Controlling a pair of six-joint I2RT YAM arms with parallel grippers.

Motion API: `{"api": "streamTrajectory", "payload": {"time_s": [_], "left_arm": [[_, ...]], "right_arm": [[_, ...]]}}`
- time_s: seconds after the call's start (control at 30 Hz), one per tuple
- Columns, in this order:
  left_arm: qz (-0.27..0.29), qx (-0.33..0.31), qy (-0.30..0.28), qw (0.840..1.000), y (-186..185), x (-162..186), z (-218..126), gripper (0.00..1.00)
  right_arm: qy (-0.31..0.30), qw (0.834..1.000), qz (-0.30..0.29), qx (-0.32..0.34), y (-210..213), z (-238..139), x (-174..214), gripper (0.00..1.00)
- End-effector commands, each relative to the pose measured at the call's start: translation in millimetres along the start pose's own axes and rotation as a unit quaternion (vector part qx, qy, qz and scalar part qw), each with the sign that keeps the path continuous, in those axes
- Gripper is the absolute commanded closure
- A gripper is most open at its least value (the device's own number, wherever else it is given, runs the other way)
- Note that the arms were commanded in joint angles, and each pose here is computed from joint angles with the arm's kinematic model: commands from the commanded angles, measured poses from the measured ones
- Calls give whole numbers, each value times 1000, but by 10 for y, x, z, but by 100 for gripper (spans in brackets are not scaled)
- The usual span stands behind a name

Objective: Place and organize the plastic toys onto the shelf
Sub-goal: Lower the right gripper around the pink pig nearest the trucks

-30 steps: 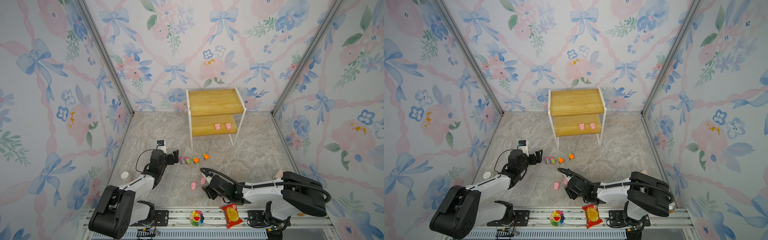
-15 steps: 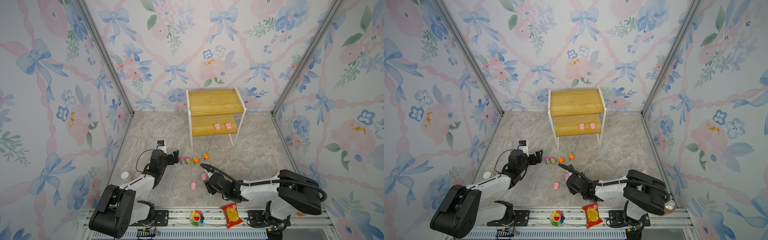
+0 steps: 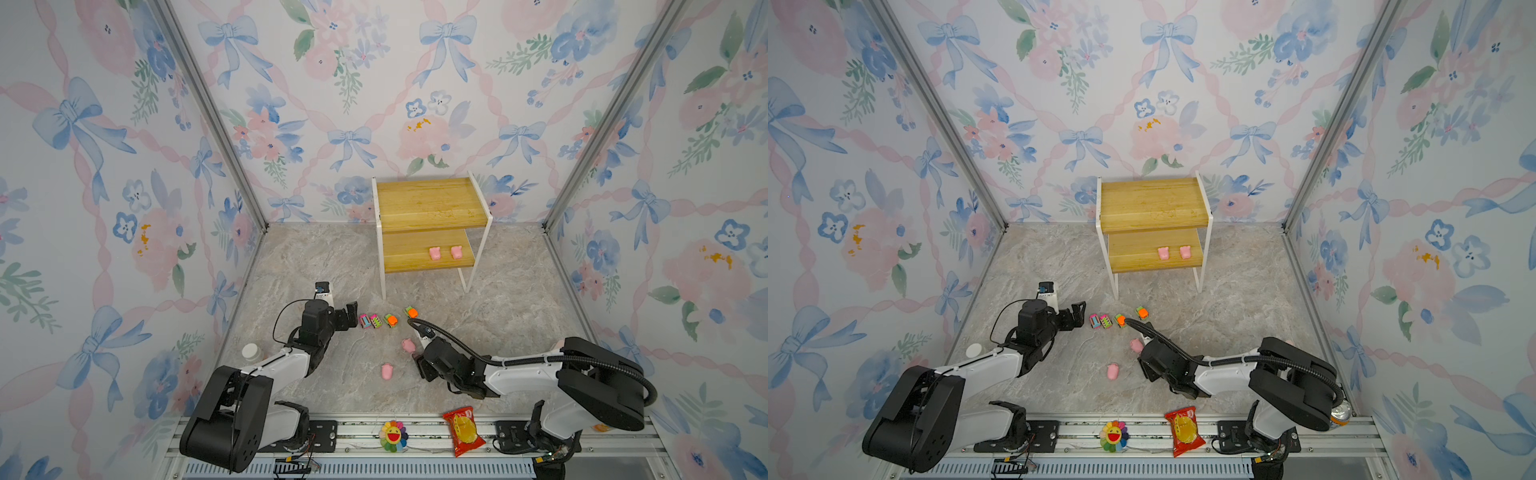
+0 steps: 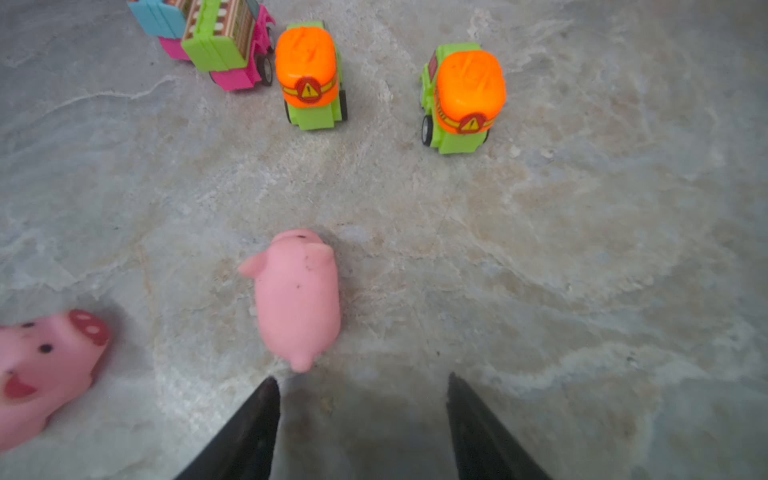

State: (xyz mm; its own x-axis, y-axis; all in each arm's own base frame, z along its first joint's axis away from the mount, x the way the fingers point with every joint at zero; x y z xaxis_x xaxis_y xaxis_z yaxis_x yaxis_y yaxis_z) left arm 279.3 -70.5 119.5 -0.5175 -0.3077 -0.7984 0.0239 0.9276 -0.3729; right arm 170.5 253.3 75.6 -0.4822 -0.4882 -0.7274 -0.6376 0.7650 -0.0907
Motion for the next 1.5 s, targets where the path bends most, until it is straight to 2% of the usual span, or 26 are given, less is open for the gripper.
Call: {"api": "streamTrajectory", "payload": {"time_s": [0.0,0.4,0.93,1.03,1.47], "left_arm": [[1,9,-4,1000,-44,-30,6,2],[2,8,-7,1000,-44,-38,-6,2],[2,4,-9,1000,-35,-35,-17,2],[2,2,-9,1000,-31,-39,-20,2],[0,0,-7,1000,-23,-24,-13,2]], "right_arm": [[-24,999,-8,-38,24,-65,-61,33],[-21,996,-23,-82,43,137,-151,37],[-34,995,-7,-97,-21,273,-137,38],[-20,995,-8,-95,-32,313,-38,40],[-11,995,-2,-101,-40,269,108,54]]}}
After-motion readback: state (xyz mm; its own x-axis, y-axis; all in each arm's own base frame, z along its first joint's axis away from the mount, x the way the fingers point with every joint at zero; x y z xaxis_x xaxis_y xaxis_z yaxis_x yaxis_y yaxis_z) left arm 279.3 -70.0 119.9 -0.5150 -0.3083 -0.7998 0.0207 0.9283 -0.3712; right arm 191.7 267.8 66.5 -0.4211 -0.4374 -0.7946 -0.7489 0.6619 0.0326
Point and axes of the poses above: each gripper's point midway between its finger pads, its own z axis out along the fingers, its own y axis along the line the jaws close on, x = y × z, the point moved 7 cm from there along -z, back along the fingers, and after that the axes turned 8 degrees about -z, right-handed, at the moved point
